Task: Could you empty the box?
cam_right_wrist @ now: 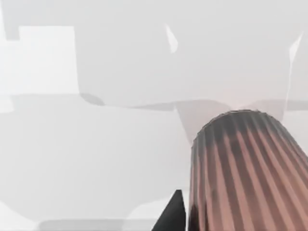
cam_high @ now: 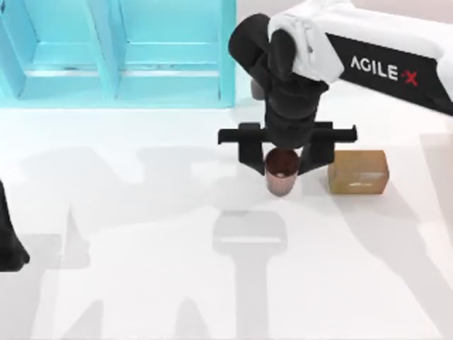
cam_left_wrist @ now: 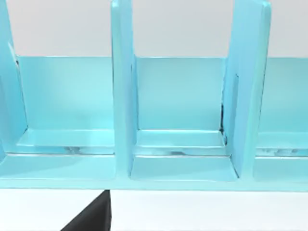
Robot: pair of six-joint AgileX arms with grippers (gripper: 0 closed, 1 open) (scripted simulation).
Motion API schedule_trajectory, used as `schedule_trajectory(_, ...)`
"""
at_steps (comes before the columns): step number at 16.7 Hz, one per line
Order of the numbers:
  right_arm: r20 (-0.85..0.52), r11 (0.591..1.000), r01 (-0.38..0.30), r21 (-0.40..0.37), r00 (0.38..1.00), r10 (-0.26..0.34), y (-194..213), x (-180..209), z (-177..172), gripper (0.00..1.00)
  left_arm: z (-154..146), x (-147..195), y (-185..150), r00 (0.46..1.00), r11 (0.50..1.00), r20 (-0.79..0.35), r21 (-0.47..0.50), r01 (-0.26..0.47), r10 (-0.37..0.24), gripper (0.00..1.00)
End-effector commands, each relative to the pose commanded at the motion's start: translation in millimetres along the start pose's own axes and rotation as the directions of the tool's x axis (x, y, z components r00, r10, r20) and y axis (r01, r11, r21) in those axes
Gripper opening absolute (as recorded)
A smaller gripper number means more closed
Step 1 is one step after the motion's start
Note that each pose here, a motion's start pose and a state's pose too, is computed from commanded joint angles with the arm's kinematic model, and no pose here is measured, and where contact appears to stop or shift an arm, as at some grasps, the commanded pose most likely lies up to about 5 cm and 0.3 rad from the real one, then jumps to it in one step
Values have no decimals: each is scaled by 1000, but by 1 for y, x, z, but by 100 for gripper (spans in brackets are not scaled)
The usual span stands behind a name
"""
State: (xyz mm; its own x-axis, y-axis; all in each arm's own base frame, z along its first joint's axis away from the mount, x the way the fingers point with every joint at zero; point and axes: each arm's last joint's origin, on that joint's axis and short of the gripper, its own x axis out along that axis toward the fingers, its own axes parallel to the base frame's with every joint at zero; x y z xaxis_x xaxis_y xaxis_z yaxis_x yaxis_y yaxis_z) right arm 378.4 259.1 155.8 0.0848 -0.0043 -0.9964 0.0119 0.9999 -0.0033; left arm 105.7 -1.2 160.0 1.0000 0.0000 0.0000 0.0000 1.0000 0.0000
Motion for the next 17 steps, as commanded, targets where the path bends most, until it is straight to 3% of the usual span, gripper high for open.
schedule_trajectory(11, 0, 1000, 0, 0, 1000, 0, 0, 0, 0, 98, 0, 0, 0, 1000, 1000, 0, 0, 0, 0, 100)
schedule_trajectory(17, 0, 1000, 0, 0, 1000, 0, 0, 0, 0, 100, 0, 0, 0, 1000, 1000, 0, 0, 0, 0, 100)
